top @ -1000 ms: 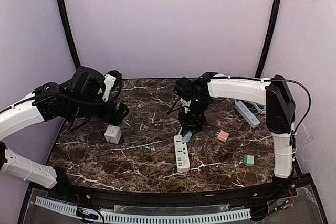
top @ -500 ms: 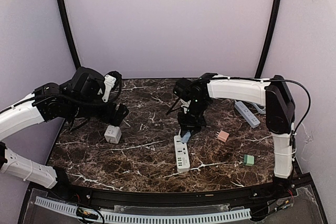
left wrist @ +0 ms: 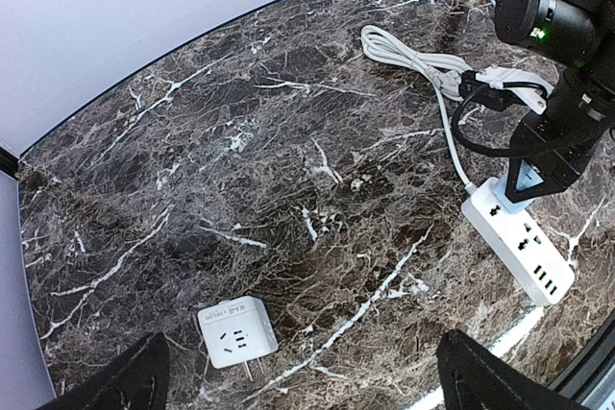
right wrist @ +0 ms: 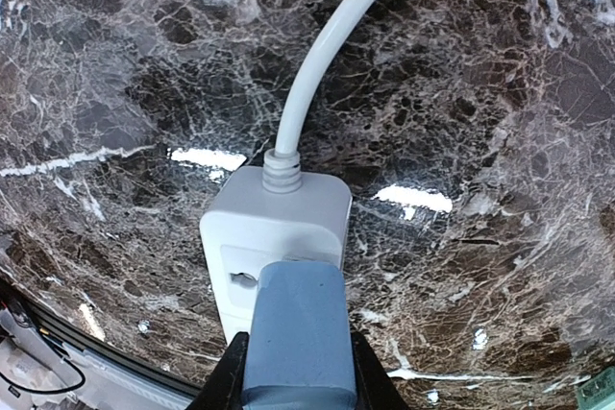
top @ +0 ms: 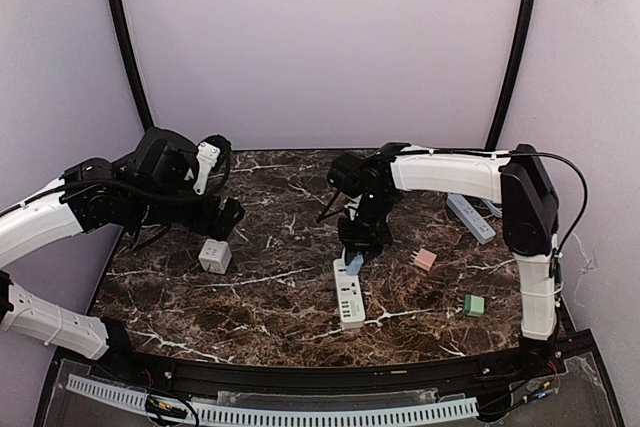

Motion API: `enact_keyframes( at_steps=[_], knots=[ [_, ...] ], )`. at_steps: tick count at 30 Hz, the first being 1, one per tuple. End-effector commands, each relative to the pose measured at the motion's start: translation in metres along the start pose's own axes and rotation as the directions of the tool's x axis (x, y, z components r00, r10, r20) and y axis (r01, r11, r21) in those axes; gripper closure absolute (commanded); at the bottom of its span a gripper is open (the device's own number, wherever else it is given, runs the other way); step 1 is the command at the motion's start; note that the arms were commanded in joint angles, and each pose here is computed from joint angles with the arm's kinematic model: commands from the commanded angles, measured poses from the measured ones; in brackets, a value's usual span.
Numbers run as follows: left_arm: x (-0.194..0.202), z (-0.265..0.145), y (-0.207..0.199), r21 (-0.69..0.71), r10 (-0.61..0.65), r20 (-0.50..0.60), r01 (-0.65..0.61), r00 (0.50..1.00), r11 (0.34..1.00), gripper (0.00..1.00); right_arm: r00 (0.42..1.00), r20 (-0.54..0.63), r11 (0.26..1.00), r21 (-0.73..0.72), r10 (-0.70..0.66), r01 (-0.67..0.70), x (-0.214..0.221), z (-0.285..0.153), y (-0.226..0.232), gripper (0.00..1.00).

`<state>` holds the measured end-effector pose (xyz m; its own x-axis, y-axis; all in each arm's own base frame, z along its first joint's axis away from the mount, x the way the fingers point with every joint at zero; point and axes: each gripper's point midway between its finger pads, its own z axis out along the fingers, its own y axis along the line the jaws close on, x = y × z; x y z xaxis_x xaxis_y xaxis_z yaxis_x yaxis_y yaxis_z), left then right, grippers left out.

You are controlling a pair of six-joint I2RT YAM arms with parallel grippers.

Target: Insert the plug

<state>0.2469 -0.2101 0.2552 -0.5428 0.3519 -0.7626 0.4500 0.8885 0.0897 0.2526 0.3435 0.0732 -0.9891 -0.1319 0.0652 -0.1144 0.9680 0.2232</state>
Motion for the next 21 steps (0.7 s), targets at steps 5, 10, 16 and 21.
enact_keyframes(
  at_steps=[5, 10, 16, 21],
  knots=[
    [0.010, -0.003, 0.007, -0.016, 0.011, -0.018, -0.011, 1.000, 1.000, 0.01, 0.999, -0.016, 0.987, 0.157, 0.029, -0.026, 0.008, 0.015, -0.018, 1.00],
    [0.010, -0.002, 0.007, -0.018, 0.015, -0.018, -0.016, 1.000, 1.000, 0.01, 1.000, -0.003, 0.976, 0.215, 0.020, -0.019, 0.005, 0.012, -0.020, 1.00],
    [0.009, -0.002, 0.007, -0.018, 0.019, -0.017, -0.020, 1.000, 1.000, 0.01, 1.000, -0.006, 0.968, 0.251, 0.028, -0.025, 0.006, 0.015, -0.021, 1.00],
    [0.009, -0.003, 0.007, -0.017, 0.021, -0.018, -0.022, 1.000, 1.000, 0.01, 0.999, -0.027, 0.958, 0.287, 0.030, -0.021, 0.008, 0.021, -0.021, 1.00]
  ],
)
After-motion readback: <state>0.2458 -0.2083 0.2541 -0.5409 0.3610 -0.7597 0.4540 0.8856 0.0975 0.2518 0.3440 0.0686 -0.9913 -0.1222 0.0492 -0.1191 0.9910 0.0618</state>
